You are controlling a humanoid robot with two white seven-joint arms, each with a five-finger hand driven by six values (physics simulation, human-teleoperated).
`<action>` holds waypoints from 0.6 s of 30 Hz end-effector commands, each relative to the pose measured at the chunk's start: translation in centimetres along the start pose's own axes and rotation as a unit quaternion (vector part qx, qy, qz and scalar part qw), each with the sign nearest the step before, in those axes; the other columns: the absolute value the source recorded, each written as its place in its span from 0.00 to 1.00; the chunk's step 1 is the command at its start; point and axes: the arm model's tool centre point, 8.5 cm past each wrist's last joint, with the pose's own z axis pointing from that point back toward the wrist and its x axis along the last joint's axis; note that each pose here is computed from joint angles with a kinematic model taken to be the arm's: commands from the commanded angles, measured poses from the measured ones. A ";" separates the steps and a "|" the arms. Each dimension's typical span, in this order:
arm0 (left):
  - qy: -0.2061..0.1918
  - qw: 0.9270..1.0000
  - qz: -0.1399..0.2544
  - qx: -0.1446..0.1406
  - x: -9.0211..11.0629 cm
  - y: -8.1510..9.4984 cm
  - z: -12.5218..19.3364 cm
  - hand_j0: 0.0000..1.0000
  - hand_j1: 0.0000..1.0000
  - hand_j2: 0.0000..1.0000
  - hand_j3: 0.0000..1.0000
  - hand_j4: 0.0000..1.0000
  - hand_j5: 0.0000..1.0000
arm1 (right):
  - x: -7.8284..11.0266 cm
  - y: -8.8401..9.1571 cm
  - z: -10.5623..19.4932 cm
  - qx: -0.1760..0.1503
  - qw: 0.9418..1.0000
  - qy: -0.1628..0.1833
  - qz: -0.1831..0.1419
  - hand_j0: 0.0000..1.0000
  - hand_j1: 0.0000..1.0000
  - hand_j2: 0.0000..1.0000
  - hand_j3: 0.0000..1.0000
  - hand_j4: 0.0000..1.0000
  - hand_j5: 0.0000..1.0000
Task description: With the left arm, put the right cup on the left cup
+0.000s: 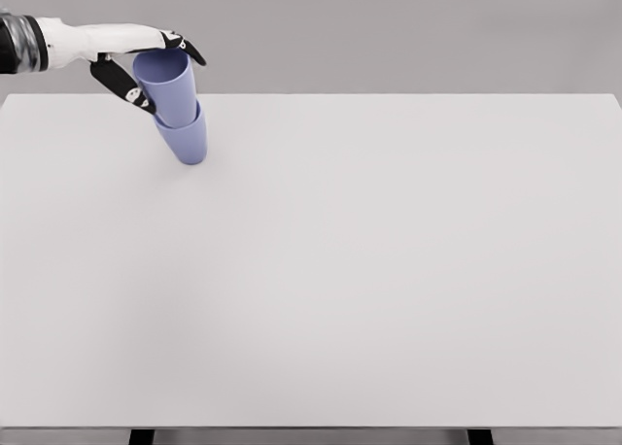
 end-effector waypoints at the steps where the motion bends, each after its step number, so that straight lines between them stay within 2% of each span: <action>1: 0.001 1.000 0.000 0.000 0.0 0.0 0.1 1.00 1.00 1.00 1.00 1.00 1.00 | 0.0 0.0 0.0 0.000 1.000 0.000 0.000 1.00 1.00 1.00 1.00 1.00 1.00; 12: 0.002 1.000 -0.001 0.001 -0.2 0.1 0.5 1.00 1.00 1.00 1.00 1.00 1.00 | 0.0 0.0 0.0 0.000 1.000 0.000 0.000 1.00 1.00 1.00 1.00 1.00 1.00; 14: -0.016 1.000 -0.013 0.011 0.9 0.8 0.9 1.00 1.00 1.00 1.00 1.00 1.00 | 0.0 0.0 0.0 0.000 1.000 0.000 0.000 1.00 1.00 1.00 1.00 1.00 1.00; 17: -0.048 0.997 -0.044 0.035 2.9 2.4 4.9 1.00 1.00 1.00 1.00 1.00 1.00 | 0.0 0.0 0.0 0.000 1.000 0.000 0.000 1.00 1.00 1.00 1.00 1.00 1.00; 18: -0.075 0.996 -0.039 0.039 4.1 1.9 5.8 1.00 1.00 1.00 1.00 1.00 1.00 | 0.0 0.0 0.0 0.000 1.000 0.000 0.000 1.00 1.00 1.00 1.00 1.00 1.00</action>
